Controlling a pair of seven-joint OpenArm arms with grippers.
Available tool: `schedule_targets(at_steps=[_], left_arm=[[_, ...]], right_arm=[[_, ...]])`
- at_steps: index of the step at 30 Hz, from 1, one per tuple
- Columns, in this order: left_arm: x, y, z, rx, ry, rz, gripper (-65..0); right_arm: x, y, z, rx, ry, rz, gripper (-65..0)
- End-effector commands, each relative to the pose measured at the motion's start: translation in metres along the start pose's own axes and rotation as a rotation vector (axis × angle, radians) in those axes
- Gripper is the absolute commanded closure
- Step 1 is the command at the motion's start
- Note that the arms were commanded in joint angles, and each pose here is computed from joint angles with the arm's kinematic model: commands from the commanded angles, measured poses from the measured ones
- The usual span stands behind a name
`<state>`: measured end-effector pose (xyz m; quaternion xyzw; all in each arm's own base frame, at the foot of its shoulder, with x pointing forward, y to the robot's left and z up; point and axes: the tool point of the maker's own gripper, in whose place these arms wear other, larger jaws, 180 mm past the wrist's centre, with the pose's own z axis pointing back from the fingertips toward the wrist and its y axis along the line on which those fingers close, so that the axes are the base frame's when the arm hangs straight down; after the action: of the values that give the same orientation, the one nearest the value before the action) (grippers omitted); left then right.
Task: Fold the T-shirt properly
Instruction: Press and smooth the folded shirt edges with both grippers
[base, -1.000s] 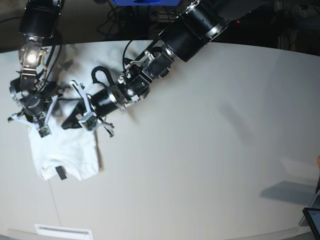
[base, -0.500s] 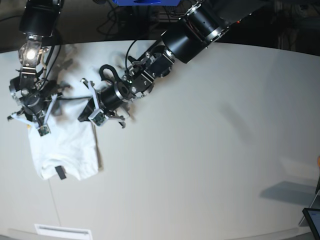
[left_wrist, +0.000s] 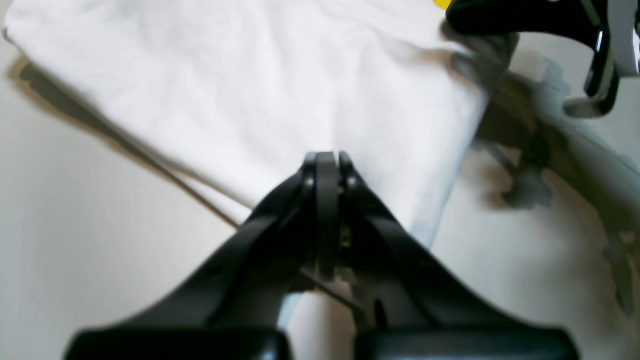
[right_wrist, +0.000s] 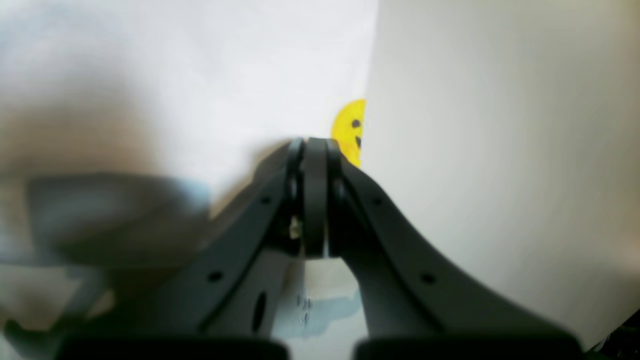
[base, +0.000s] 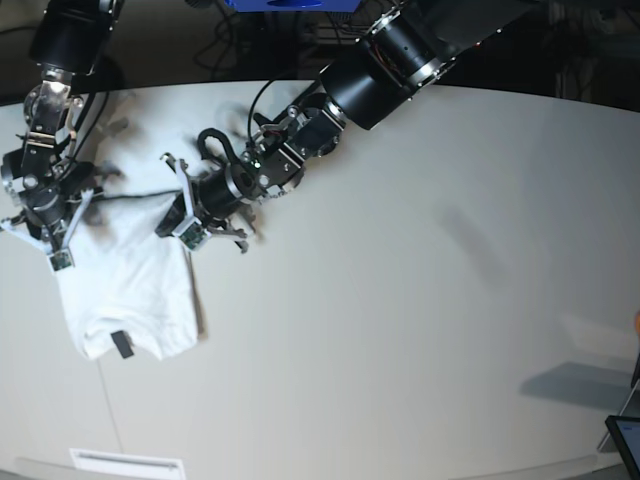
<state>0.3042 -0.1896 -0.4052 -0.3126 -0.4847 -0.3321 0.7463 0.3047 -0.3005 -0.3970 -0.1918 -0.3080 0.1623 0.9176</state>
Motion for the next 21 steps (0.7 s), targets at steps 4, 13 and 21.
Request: schedule_targets(at_steps=[4,13,21], left_arm=[[0.019,-0.002,-0.005,-0.008,-0.038,-0.004,0.0],[0.017,-0.001,-0.005,-0.005,-0.032,-0.003,0.0],[0.008,0.0,-0.006,-0.005,0.028,-0.006,0.0]], right_arm=[[0.006,-0.007,-0.002,-0.011,-0.019,-0.006,-0.3],[-0.015,-0.014,-0.017,-0.001,0.026,-0.039,-0.3],[-0.03,-0.031,-0.015,-0.053,0.069,-0.053,-0.3]])
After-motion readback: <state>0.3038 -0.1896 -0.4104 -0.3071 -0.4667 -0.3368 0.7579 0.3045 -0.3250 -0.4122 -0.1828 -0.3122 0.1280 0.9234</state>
